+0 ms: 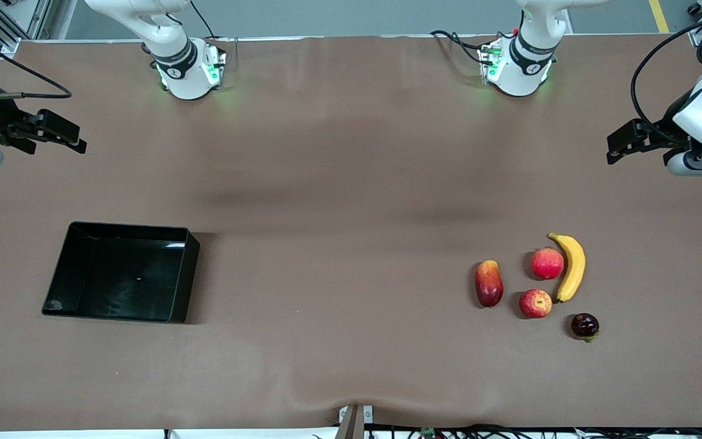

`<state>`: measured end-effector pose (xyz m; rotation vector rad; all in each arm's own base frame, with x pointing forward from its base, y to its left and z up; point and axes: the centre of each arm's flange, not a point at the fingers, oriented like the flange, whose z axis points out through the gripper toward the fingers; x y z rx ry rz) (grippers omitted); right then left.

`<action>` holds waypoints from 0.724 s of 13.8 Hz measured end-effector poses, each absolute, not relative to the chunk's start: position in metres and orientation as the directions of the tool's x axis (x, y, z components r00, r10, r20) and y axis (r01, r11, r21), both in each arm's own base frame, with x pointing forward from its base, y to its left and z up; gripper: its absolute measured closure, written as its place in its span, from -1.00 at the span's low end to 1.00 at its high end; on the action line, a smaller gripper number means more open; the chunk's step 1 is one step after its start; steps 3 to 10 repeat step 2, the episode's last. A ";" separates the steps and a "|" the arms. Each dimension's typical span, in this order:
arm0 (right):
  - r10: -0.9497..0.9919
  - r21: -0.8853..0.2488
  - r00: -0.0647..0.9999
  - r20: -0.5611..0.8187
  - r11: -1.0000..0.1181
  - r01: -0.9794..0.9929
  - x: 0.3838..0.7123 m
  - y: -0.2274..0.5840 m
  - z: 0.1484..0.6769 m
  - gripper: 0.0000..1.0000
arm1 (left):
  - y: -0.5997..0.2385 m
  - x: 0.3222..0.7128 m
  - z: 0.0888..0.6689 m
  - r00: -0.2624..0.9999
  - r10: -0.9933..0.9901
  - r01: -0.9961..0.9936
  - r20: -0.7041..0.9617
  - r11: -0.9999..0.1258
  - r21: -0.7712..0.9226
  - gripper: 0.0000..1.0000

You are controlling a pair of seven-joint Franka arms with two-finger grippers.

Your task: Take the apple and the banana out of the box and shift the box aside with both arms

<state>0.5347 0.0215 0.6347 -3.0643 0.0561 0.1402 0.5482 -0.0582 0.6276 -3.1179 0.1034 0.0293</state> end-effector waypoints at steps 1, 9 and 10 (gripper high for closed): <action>-0.033 -0.072 0.995 -0.093 -0.997 -0.040 0.535 0.021 0.634 -1.00 | -0.058 0.548 0.630 0.998 -0.066 -0.067 -0.016 -0.998 -0.022 -1.00; -0.033 -0.072 0.995 -0.093 -0.997 -0.040 0.535 0.021 0.634 -1.00 | -0.058 0.548 0.631 0.998 -0.066 -0.067 -0.014 -0.998 -0.022 -1.00; -0.033 -0.072 0.995 -0.093 -0.997 -0.040 0.535 0.021 0.634 -1.00 | -0.058 0.548 0.631 0.998 -0.066 -0.067 -0.014 -0.998 -0.022 -1.00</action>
